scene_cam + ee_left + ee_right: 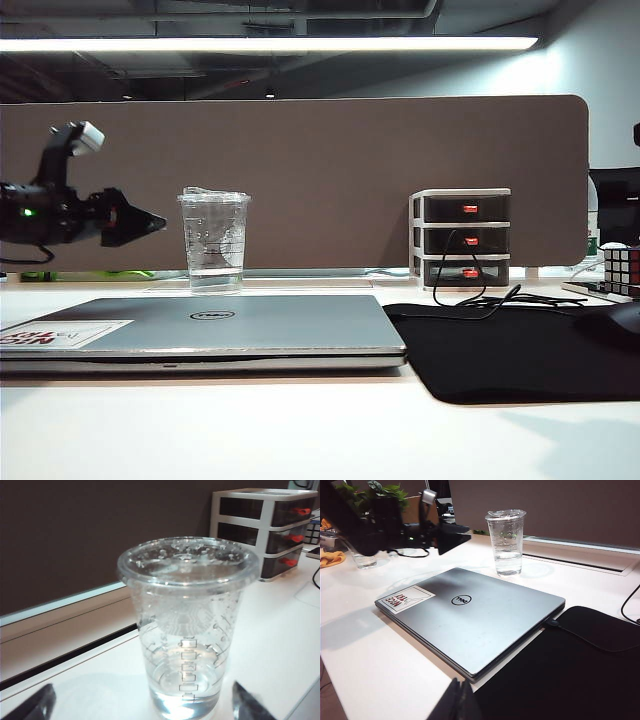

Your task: Pick up the coffee cup and place it on the right side of the laptop.

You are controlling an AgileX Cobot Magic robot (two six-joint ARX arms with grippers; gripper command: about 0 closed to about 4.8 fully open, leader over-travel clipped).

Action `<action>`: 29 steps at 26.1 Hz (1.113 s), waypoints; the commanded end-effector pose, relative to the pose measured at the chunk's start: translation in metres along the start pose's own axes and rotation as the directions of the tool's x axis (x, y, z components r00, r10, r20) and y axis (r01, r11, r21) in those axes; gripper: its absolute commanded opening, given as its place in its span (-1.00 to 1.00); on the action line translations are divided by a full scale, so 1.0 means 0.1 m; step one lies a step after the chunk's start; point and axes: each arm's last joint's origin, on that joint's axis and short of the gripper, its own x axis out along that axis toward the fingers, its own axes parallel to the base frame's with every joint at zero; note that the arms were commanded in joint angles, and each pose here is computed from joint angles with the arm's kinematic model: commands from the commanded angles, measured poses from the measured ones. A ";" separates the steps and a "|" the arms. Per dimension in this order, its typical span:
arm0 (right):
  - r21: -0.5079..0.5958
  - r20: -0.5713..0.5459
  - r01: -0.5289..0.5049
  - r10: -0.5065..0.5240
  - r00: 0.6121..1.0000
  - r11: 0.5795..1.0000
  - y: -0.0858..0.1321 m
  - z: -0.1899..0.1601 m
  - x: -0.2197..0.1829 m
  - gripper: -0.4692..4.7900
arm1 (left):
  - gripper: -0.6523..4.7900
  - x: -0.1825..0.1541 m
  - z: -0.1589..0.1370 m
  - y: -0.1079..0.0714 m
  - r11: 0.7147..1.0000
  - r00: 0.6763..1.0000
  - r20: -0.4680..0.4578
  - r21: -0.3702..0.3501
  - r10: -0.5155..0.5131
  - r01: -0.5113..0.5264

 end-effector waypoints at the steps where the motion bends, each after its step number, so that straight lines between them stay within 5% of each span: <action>1: -0.005 0.001 0.000 0.000 1.000 1.000 0.00 -0.01 0.00 -0.82 | 1.00 0.16 -0.06 0.10 0.991 0.992 0.007 -0.032 -0.129 0.129; 7: -0.005 0.001 0.000 0.000 1.000 1.000 0.00 -0.01 0.00 -0.82 | 1.00 0.40 -0.22 0.22 0.969 0.971 0.006 -0.048 -0.241 0.241; 29: -0.031 0.001 -0.001 0.001 1.000 1.000 0.00 -0.01 0.00 -0.82 | 1.00 1.09 -0.18 0.29 0.947 0.948 0.010 -0.042 -0.319 0.319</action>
